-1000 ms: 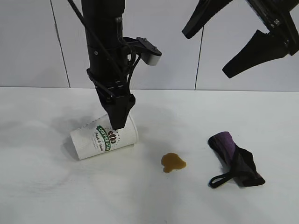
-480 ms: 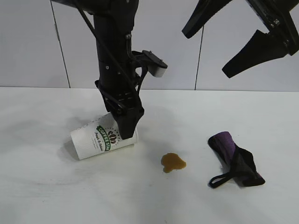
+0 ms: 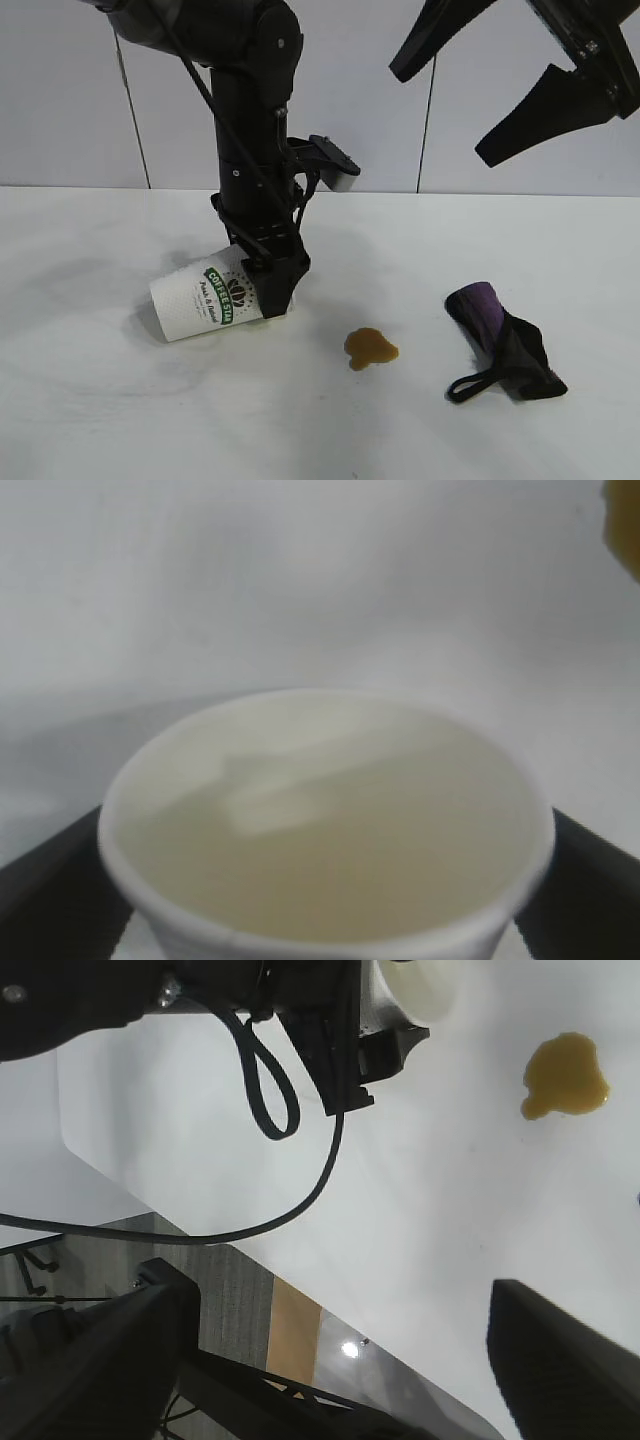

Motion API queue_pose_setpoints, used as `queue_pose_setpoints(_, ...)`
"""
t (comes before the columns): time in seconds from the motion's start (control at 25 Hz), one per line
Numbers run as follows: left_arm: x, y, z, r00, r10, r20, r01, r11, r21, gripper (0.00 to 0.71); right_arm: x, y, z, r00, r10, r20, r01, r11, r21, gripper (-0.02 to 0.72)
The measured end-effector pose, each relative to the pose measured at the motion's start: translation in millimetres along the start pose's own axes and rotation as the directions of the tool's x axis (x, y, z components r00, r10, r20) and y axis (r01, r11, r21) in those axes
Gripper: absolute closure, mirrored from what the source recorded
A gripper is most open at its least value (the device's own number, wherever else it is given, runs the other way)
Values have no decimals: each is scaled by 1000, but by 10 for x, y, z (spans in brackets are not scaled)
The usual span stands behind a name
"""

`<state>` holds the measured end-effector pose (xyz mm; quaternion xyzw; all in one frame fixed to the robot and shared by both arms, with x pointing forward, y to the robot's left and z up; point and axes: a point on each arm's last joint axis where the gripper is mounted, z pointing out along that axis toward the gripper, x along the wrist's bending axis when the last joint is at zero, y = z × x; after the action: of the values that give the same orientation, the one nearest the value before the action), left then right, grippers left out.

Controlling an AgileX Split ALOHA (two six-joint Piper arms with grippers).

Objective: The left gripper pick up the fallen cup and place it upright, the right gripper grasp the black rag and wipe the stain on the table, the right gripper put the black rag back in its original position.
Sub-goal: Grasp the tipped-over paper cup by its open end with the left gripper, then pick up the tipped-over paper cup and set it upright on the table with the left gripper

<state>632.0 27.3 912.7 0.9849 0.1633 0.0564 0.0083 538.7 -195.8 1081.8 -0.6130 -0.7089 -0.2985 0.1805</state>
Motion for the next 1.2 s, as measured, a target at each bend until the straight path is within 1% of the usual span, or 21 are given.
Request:
queue_pose_setpoints(0.08, 3, -2, 0, 1000, 8, -3, -8, 1000, 2, 58, 0, -1, 0, 1000, 0, 0, 0, 1000, 1, 126)
queue_pose_setpoints(0.24, 2, -3, -3, 1000, 8, -1, -8, 1000, 4, 151, 0, -1, 0, 1000, 0, 0, 0, 1000, 1, 126)
queue_pose_setpoints(0.36, 0, -7, -10, 1000, 9, 2, -9, 1000, 9, 172, 0, -1, 0, 1000, 0, 0, 0, 1000, 1, 126)
queue_pose_setpoints(0.48, -10, -30, -33, 1000, 11, 15, -11, 999, 33, 179, 0, -1, 0, 1000, 0, 0, 0, 1000, 1, 126)
queue_pose_setpoints(0.56, -19, -51, -97, 1000, 9, 22, -10, 999, 45, 181, 0, -1, 0, 1000, 0, 0, 0, 1000, 1, 126)
queue_pose_setpoints(0.64, -4, -68, -224, 1000, 3, 14, -4, 1000, 29, 182, 0, -1, 0, 1000, 0, 0, 0, 1000, 1, 126)
queue_pose_setpoints(0.76, 36, -102, -576, 1000, -20, -17, 19, 999, -47, 182, 0, -1, 0, 1000, 0, 0, 0, 1000, 1, 126)
queue_pose_setpoints(0.84, 59, -141, -899, 998, -52, -35, 47, 990, -136, 182, 0, -1, 0, 1000, 0, 0, 0, 1000, 1, 126)
queue_pose_setpoints(0.92, 97, -215, -1207, 995, -97, -34, 87, 969, -231, 182, 2, 0, 0, 1000, 1, -2, -1, 1000, 1, 126)
queue_pose_setpoints(1.04, 148, -396, -1689, 986, -164, -2, 151, 914, -376, 182, 2, 0, 0, 1000, 1, -2, -1, 1000, 1, 126)
queue_pose_setpoints(1.12, 188, -534, -1947, 981, -188, 39, 185, 866, -464, 182, 2, -1, 0, 1000, 1, -2, -1, 1000, 1, 126)
queue_pose_setpoints(1.2, 219, -668, -2172, 980, -187, 62, 191, 820, -539, 182, 3, -1, 0, 1000, 1, -3, -1, 1000, 1, 126)
